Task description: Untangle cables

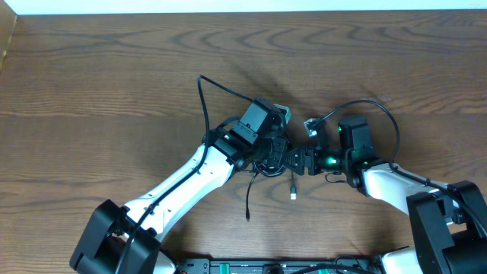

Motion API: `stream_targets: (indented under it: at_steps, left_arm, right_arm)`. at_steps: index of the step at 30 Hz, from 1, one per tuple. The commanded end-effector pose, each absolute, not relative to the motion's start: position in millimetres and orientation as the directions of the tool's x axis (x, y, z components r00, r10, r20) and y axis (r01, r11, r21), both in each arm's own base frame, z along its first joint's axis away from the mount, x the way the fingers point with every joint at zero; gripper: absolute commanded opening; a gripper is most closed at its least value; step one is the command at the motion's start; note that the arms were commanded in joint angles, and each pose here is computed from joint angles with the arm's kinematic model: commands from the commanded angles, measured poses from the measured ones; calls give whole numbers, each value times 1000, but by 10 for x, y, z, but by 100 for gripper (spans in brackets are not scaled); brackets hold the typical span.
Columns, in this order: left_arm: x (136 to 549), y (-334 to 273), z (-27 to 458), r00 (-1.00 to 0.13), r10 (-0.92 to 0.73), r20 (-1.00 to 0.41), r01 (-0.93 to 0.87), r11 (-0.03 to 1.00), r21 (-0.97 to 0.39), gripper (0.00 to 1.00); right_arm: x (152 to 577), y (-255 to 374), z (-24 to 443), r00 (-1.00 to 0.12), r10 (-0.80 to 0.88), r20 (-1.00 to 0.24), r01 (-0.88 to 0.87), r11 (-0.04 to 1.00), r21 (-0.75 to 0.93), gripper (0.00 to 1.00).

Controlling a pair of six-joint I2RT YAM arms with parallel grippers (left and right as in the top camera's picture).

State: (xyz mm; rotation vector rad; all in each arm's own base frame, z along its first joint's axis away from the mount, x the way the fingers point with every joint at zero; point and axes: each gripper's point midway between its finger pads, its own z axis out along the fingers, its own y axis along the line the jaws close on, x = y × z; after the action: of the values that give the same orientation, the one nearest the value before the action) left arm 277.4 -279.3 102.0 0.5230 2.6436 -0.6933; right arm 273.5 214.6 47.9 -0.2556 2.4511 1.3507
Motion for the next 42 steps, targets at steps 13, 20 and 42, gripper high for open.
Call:
stream_targets:
  at_steps: [13, 20, 42]
  left_arm:
    - [2715, -2835, 1058, -879, 252, -405, 427, 793, -434, 8]
    - [2678, -2805, 1028, -876, 277, -395, 440, 794, -420, 8]
    - [2799, -2927, 1140, -830, 282, -482, 500, 760, -416, 39]
  right_arm:
    - [2886, 1789, 27, -935, 108, -339, -125, 792, 597, 4]
    - [2887, 1679, -56, -938, 156, -311, -49, 827, 561, 1]
    - [2822, 1760, -12, -949, 134, -285, -69, 793, 605, 19]
